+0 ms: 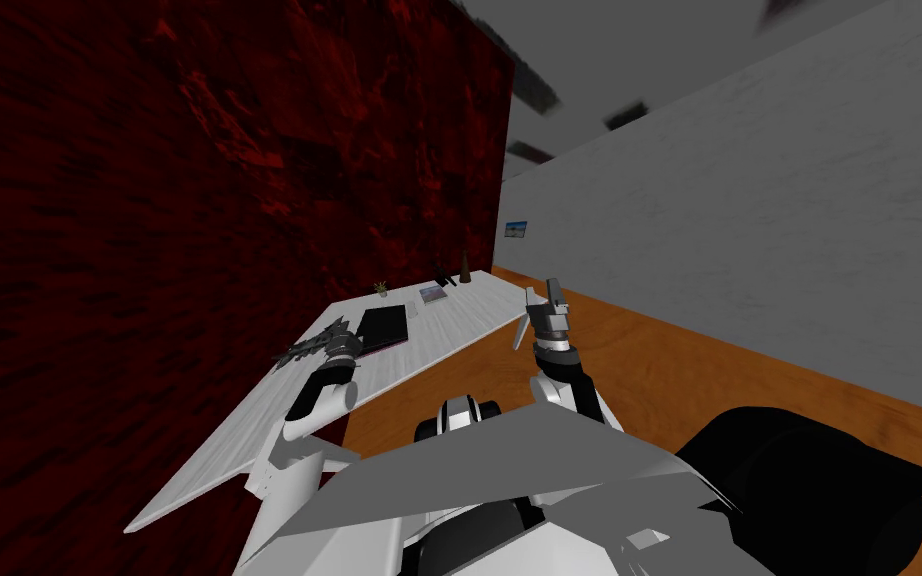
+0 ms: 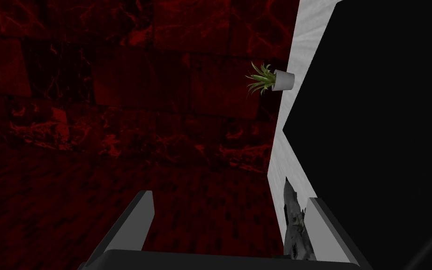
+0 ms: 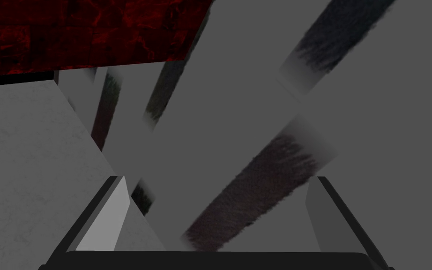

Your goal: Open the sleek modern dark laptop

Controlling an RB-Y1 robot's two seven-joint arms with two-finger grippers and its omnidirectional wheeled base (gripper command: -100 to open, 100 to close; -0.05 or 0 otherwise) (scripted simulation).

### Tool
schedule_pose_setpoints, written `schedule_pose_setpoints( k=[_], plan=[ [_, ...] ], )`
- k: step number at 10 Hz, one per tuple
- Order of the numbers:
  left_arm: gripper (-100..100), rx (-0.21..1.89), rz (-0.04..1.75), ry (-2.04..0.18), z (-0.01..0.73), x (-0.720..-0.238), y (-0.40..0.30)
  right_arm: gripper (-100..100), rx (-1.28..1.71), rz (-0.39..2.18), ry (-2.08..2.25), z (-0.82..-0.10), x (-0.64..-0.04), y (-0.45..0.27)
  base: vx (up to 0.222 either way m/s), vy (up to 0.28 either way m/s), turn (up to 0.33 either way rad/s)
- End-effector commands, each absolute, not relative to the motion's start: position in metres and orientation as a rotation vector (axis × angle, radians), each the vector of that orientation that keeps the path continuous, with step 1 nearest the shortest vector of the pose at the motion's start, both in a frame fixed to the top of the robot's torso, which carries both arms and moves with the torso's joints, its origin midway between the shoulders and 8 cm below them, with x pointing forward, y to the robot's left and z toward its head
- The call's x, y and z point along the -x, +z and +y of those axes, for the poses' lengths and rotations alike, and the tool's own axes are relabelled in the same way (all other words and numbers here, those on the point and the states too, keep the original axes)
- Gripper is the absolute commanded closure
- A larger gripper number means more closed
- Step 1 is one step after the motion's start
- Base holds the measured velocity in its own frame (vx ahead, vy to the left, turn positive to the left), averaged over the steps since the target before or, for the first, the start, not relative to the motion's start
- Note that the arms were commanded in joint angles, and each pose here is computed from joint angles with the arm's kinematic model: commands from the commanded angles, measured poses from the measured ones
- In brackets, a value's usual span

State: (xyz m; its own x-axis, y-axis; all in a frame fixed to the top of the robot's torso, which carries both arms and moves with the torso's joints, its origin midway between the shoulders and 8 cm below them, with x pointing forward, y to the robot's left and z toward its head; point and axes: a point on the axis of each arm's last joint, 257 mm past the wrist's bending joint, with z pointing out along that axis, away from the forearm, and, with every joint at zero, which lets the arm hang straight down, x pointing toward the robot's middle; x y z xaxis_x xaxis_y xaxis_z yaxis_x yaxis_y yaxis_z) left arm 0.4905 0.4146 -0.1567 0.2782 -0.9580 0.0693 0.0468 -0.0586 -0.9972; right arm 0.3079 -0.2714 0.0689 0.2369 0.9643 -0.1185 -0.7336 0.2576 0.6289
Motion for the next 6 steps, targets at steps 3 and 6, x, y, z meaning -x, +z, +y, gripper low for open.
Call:
schedule_pose_setpoints(
  k=[3, 6],
  plan=[
    [-100, 1.400, 1.009, -1.015, 0.411, -0.493, -0.178, 0, -0.502, 0.548, 1.232, -0.271, -0.308, 0.069, 0.013, -0.040, -0.034],
    [-100, 1.466, 1.000, -1.036, 0.396, -0.492, -0.195, 0, -0.502, 0.548, 1.232, -0.271, -0.308, 0.069, 0.011, -0.028, -0.017]
  ],
)
